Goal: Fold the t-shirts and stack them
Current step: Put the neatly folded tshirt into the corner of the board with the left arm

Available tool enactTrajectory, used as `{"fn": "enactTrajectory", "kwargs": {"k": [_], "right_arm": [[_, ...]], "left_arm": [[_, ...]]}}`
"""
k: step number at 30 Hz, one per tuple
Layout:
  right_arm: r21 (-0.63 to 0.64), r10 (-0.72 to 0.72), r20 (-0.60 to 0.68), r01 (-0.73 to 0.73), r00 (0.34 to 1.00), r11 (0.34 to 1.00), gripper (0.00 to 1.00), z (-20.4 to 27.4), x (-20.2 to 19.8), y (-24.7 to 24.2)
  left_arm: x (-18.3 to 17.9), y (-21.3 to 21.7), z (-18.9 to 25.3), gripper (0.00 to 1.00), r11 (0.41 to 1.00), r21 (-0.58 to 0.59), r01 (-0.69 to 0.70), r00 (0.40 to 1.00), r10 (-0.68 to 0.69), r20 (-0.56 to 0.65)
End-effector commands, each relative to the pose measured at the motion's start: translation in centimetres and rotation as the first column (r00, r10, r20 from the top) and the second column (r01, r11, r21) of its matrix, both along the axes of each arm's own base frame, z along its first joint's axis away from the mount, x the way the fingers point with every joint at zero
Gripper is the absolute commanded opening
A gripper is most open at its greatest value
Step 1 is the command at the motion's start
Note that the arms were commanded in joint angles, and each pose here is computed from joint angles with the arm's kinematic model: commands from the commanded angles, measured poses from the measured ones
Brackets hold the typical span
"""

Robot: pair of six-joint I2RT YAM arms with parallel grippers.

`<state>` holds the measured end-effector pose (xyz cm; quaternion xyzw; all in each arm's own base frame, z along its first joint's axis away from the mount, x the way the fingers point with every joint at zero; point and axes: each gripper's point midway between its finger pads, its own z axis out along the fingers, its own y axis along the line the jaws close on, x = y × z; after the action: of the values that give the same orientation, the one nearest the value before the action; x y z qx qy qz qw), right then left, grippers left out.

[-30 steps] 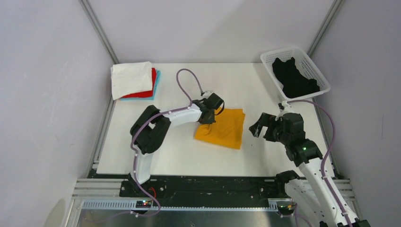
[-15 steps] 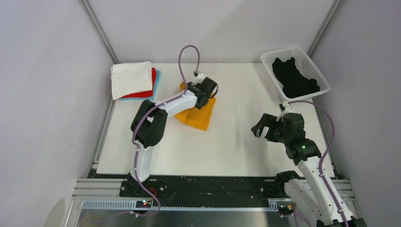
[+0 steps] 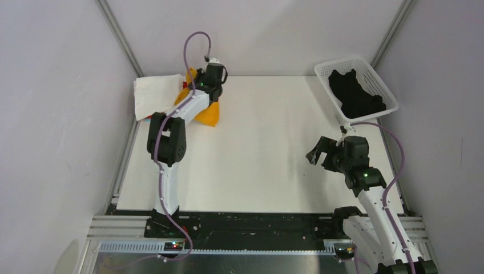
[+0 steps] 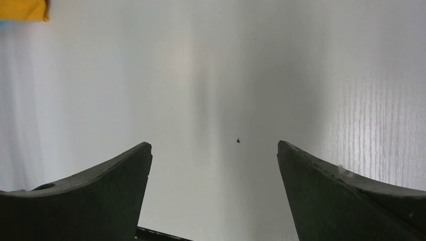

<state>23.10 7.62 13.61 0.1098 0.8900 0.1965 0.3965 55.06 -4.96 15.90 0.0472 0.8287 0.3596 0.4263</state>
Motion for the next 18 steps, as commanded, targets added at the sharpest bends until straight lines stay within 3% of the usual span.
{"fn": "enactTrajectory", "kwargs": {"k": [1, 8, 18], "right_arm": [[-0.016, -0.021, 0.032, 0.021, 0.999, 1.000, 0.99, 0.3, 1.0, -0.6], [-0.037, -0.052, 0.001, 0.052, 0.999, 0.998, 0.99, -0.6, 1.4, -1.3], [-0.049, -0.076, -0.010, 0.075, 0.997, 0.996, 0.99, -0.9, 1.5, -1.7]], "left_arm": [[2.9, 2.0, 6.4, 0.00, 0.998, 0.067, 0.020, 0.988, -0.030, 0.152], [4.1, 4.2, 11.1, 0.00, 0.997, 0.068, 0.034, 0.971, -0.049, 0.233], [1.4, 4.0, 18.3, 0.00, 0.994, 0.010, 0.106, 0.937, -0.104, 0.334]]}}
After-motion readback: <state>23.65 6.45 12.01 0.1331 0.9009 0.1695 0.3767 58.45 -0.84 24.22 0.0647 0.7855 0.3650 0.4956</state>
